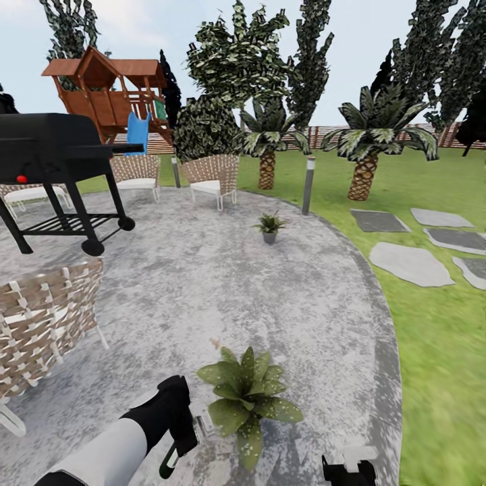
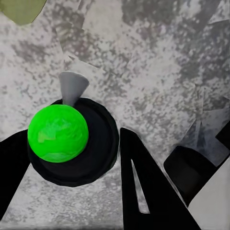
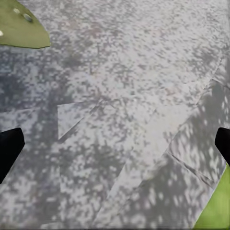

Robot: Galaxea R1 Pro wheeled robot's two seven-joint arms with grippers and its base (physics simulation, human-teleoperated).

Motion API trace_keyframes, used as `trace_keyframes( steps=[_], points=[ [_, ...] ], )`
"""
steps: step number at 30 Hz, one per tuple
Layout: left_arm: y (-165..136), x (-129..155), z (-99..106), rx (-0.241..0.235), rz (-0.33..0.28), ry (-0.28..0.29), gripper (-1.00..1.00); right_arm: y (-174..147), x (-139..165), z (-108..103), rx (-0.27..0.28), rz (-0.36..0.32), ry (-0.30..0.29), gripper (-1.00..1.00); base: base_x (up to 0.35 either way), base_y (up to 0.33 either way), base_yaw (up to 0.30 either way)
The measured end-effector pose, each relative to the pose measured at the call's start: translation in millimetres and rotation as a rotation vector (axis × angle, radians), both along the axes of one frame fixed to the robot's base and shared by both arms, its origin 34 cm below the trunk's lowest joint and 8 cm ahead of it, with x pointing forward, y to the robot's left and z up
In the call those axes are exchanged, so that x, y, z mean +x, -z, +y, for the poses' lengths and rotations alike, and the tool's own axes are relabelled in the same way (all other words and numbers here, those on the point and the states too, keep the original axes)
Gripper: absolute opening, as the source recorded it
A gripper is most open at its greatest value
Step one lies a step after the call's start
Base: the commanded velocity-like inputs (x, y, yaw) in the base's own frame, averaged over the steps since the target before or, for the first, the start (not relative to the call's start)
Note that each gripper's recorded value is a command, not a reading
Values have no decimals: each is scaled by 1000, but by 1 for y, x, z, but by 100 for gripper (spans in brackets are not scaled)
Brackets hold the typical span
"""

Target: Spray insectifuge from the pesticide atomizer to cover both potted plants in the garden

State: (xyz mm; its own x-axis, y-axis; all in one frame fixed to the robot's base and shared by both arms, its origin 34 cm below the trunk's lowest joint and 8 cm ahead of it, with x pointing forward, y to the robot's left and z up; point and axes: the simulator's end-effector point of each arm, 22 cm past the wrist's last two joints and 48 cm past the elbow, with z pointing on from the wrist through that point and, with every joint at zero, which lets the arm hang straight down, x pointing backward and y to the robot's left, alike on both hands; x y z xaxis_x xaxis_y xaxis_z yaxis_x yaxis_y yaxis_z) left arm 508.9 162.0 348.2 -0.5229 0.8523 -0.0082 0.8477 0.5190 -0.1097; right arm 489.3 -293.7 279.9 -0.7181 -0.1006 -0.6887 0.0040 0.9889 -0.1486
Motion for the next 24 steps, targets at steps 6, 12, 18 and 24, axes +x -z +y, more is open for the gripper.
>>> trace_keyframes(
  steps=[6, 12, 18, 24],
  points=[
    [-1, -1, -5, -9, 4, -3, -100, -1, 0, -3, -3, 1, 3, 100, 52, 281, -4],
    [-1, 1, -5, -6, -4, 3, -100, 0, 1, 0, -1, -2, 0, 100, 33, 21, 0],
    [-6, 2, -5, -4, -13, 7, -100, -5, 1, 0, -2, -9, -2, 100, 40, 233, -107],
    [-3, 1, -5, -6, -7, 4, -100, -2, 2, 0, 0, -6, 1, 100, 1, 302, -210]
  ],
)
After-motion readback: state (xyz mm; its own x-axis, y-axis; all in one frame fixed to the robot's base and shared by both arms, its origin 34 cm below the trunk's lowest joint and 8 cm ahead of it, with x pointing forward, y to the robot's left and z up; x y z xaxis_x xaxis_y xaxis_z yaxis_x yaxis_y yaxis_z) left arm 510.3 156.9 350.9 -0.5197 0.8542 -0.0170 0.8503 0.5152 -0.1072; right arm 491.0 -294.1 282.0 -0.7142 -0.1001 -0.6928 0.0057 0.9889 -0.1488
